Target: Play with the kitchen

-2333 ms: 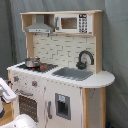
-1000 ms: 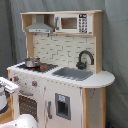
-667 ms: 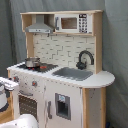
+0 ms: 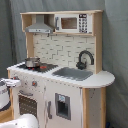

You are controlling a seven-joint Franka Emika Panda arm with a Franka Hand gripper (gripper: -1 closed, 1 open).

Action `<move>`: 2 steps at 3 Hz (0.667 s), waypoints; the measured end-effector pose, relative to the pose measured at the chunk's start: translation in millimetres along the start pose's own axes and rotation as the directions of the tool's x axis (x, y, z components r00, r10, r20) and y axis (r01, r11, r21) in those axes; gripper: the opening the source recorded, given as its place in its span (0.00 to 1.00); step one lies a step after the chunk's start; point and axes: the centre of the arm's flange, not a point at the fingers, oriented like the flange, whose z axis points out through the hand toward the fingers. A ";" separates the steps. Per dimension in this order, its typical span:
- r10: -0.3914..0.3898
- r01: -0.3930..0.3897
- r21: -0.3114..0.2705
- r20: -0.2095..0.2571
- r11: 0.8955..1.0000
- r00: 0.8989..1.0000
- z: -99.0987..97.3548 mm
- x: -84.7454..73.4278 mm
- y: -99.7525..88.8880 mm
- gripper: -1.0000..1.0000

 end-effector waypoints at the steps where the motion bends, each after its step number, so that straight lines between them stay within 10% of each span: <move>1: 0.074 -0.073 0.009 -0.033 0.997 0.997 1.9 2.9 8.7 1.00; 2: 0.120 -0.118 0.029 -0.058 0.993 0.991 15.0 19.2 11.0 1.00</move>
